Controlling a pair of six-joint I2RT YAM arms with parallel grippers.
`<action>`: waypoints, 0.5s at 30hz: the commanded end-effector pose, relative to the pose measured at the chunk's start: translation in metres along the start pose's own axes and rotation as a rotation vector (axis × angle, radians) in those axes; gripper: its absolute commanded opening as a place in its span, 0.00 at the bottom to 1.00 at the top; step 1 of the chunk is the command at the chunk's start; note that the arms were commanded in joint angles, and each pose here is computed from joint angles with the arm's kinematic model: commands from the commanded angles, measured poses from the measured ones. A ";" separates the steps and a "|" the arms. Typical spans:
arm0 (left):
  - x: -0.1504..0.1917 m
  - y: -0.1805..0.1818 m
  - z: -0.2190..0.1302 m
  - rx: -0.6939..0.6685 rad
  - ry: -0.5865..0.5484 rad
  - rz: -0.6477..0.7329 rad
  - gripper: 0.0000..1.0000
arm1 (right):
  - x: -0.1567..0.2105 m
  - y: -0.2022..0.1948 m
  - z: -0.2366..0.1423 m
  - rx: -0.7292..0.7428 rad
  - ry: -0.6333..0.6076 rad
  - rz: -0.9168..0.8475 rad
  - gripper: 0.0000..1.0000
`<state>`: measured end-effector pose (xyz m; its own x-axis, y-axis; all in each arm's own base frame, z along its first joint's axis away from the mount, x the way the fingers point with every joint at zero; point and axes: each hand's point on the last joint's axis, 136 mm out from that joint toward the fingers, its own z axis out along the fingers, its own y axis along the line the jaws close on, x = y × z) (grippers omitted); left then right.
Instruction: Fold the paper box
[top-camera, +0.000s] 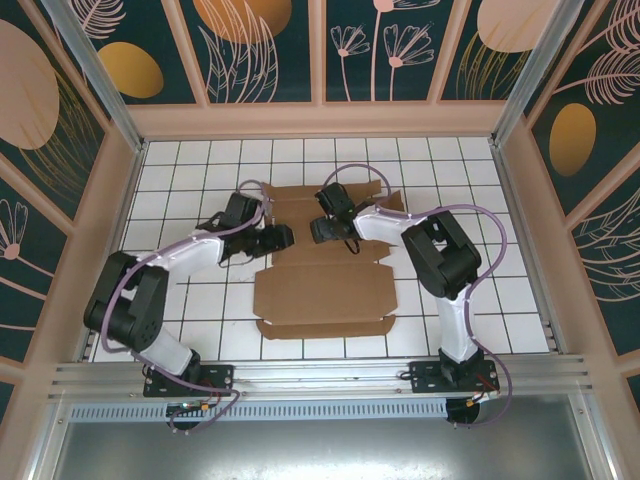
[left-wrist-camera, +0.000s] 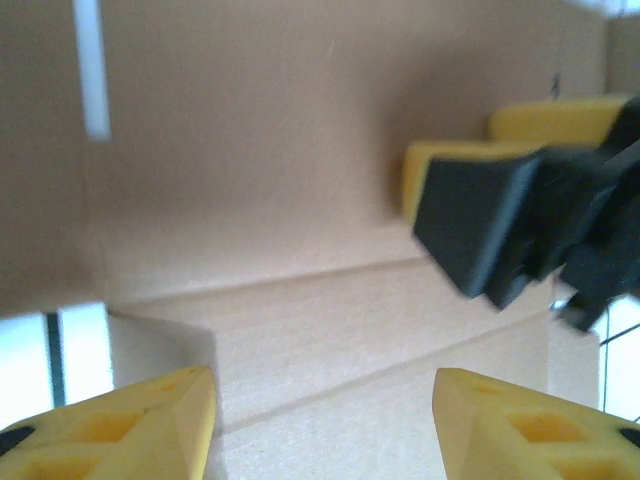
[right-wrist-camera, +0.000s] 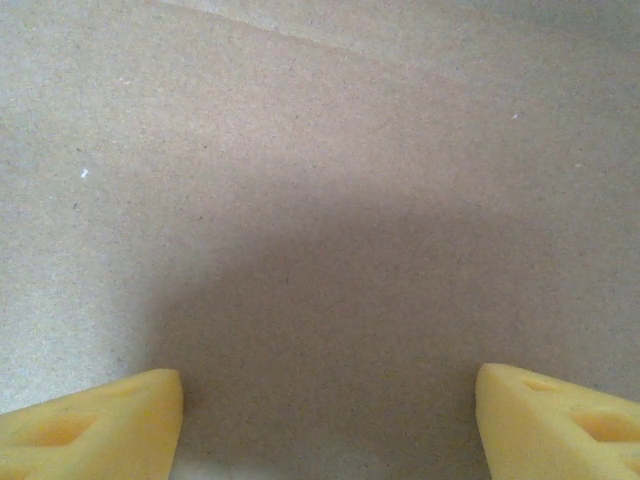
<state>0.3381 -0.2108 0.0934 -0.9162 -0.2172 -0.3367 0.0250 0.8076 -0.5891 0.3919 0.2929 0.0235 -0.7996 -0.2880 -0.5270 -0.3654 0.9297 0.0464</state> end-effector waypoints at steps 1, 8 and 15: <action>-0.050 -0.042 -0.052 0.003 -0.154 0.126 0.59 | 0.041 0.007 -0.017 -0.067 0.139 0.047 0.76; -0.033 -0.081 -0.044 0.078 -0.100 0.157 0.20 | -0.010 -0.015 -0.062 -0.194 -0.049 0.233 0.60; 0.021 -0.052 0.027 0.029 0.050 0.099 0.00 | -0.023 -0.036 -0.040 -0.204 -0.037 0.245 0.00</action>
<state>0.3342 -0.2664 0.1215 -0.9062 -0.1106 -0.4081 0.1629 0.7993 -0.5784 0.4006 0.2432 0.0749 -0.8516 -0.0263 -0.5235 -0.2250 0.9204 0.3197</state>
